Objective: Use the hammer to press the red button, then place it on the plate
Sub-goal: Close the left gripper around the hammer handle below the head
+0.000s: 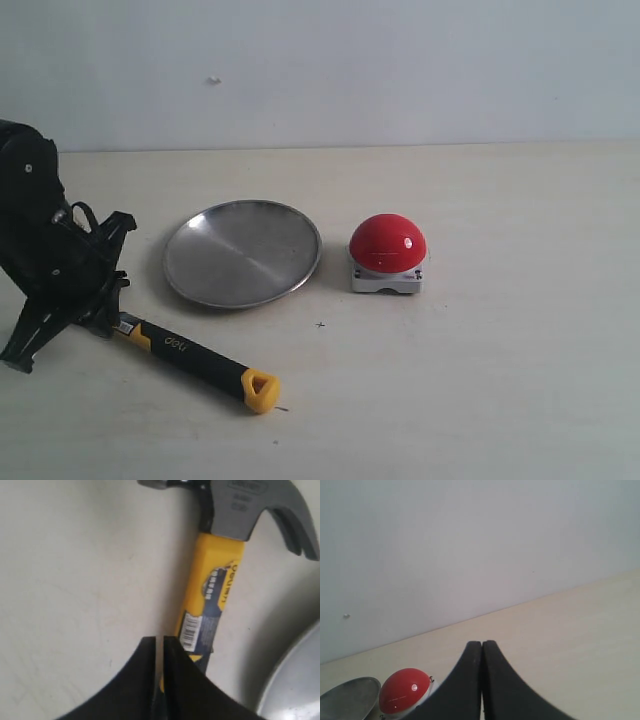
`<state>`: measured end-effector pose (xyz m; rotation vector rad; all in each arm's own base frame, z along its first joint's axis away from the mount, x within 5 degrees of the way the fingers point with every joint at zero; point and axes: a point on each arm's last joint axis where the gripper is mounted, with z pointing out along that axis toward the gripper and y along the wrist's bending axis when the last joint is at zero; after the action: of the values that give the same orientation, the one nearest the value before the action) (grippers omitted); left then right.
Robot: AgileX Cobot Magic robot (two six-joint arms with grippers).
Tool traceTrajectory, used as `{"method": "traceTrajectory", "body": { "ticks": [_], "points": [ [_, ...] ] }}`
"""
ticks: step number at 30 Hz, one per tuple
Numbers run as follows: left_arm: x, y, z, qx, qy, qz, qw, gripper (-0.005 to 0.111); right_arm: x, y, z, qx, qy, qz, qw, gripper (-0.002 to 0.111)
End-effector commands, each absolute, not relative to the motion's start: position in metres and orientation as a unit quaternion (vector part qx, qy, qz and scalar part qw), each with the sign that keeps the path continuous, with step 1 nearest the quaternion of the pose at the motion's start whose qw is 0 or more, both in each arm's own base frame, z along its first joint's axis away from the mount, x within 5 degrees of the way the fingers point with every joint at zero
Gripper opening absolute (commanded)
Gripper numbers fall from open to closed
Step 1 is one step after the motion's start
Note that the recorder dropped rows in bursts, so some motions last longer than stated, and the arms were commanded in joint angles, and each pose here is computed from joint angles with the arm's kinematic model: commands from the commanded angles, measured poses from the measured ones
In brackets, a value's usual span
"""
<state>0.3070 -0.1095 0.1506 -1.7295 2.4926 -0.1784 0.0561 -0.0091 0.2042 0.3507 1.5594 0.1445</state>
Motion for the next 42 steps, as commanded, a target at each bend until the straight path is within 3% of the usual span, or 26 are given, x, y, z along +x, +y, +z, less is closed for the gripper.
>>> {"method": "traceTrajectory", "body": {
  "ticks": [1, 3, 6, 9, 14, 22, 42],
  "points": [
    [0.315, -0.113, 0.158, -0.568, 0.817, -0.074, 0.065, 0.036, 0.056, -0.009, 0.204, 0.154, 0.695, 0.064, 0.7, 0.0],
    [0.318, -0.112, 0.16, -0.566, 0.817, -0.075, 0.077, 0.05, 0.056, -0.009, 0.204, 0.154, 0.695, 0.064, 0.7, 0.0],
    [0.323, -0.113, 0.161, -0.548, 0.825, -0.095, 0.103, 0.057, 0.056, -0.009, 0.204, 0.154, 0.695, 0.064, 0.7, 0.0],
    [0.323, -0.113, 0.161, -0.518, 0.844, -0.094, 0.105, 0.054, 0.056, -0.009, 0.204, 0.154, 0.695, 0.064, 0.7, 0.0],
    [0.313, -0.109, 0.156, -0.573, 0.815, -0.048, 0.064, 0.054, 0.056, -0.009, 0.204, 0.154, 0.695, 0.064, 0.7, 0.0],
    [0.319, -0.11, 0.155, -0.576, 0.811, -0.067, 0.083, 0.054, 0.056, -0.009, 0.204, 0.154, 0.695, 0.064, 0.7, 0.0],
    [0.345, -0.1, 0.134, -0.568, 0.821, -0.01, 0.064, 0.054, 0.056, -0.009, 0.204, 0.154, 0.695, 0.064, 0.7, 0.0]
  ]
}}
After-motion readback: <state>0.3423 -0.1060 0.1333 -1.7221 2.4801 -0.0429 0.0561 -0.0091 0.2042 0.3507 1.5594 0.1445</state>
